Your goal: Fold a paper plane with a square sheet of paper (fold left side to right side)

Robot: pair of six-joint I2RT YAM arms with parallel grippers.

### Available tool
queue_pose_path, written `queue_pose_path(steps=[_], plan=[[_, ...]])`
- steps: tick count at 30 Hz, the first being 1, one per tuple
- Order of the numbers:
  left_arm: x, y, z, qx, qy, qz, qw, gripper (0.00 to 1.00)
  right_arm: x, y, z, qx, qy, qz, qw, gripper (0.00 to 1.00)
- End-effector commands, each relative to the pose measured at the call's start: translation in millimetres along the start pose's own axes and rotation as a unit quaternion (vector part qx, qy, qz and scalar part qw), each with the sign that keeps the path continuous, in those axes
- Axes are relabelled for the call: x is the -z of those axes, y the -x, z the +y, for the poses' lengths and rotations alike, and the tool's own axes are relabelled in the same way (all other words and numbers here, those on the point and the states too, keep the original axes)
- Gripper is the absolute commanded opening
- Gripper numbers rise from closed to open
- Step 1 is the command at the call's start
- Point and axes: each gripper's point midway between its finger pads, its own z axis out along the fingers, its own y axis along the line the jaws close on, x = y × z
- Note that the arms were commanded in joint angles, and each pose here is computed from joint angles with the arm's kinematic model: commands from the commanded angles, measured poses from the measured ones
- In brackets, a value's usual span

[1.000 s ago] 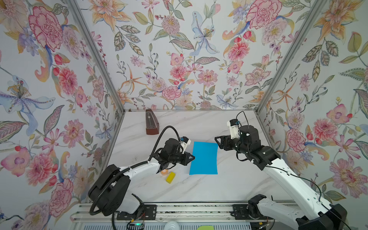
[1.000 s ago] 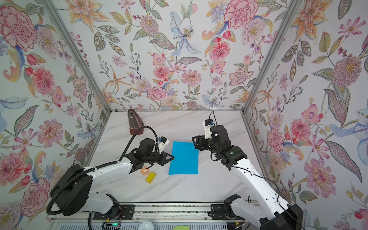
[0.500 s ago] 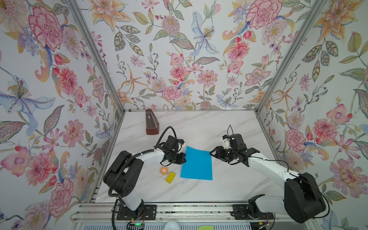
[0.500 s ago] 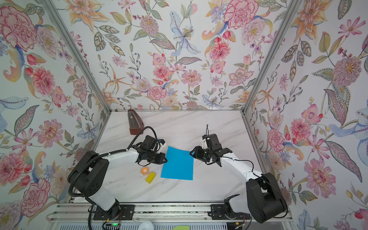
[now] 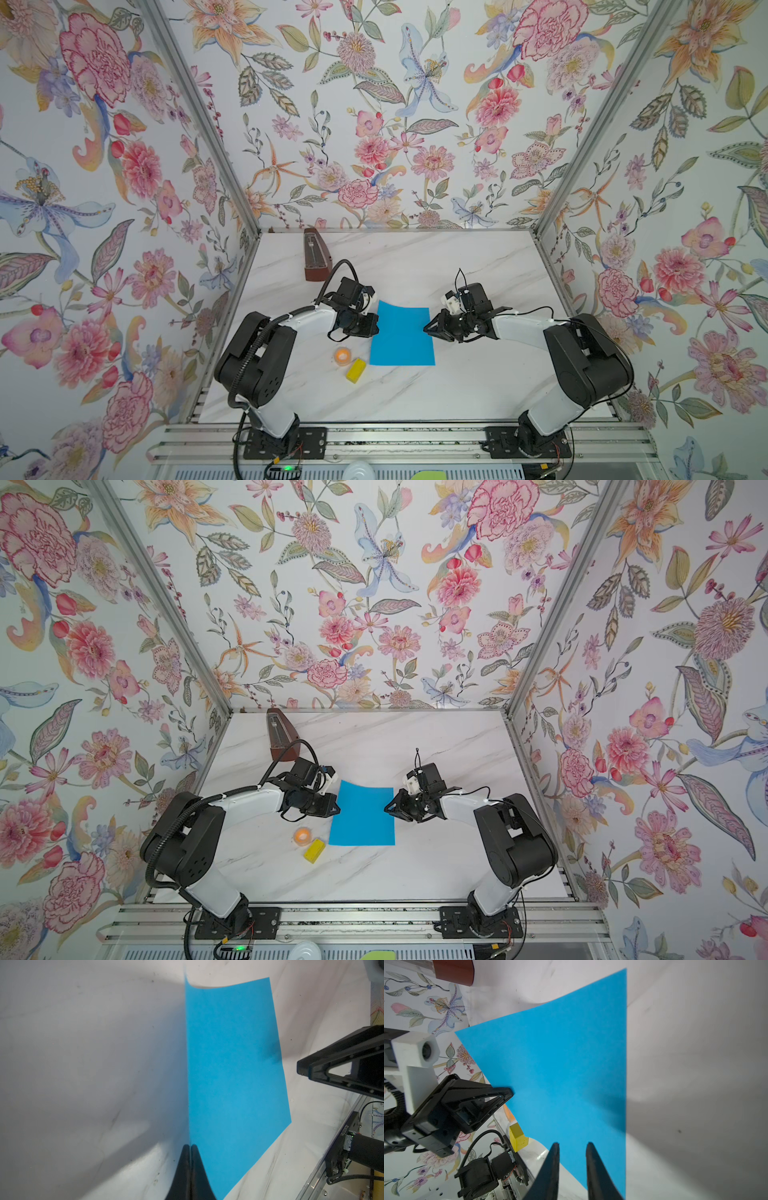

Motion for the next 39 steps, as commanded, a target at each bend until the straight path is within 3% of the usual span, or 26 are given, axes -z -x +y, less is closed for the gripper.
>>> queue_pose_path(steps=[1, 16, 21, 25, 29, 39], plan=[[-2, -1, 8, 0.001, 0.01, 0.01, 1.0, 0.0, -5, 7, 11, 0.014, 0.018, 0.0, 1.0, 0.22], [-2, -3, 10, 0.001, 0.009, 0.012, 1.0, 0.0, -20, 5, -6, 0.015, 0.009, 0.019, 1.0, 0.16], [3, 0, 7, -0.002, 0.007, 0.006, 1.0, 0.0, -25, 2, -23, 0.007, -0.023, 0.027, 0.999, 0.13], [9, 2, -11, -0.005, -0.033, 0.002, 0.999, 0.22, -26, -1, -24, 0.007, -0.022, 0.03, 0.999, 0.13], [15, 1, -27, -0.012, -0.054, 0.001, 0.998, 0.34, -26, -1, -24, 0.007, -0.021, 0.03, 0.999, 0.12], [19, 7, -58, -0.026, -0.072, -0.009, 0.997, 0.45, -25, -1, -23, 0.008, -0.019, 0.029, 0.999, 0.12]])
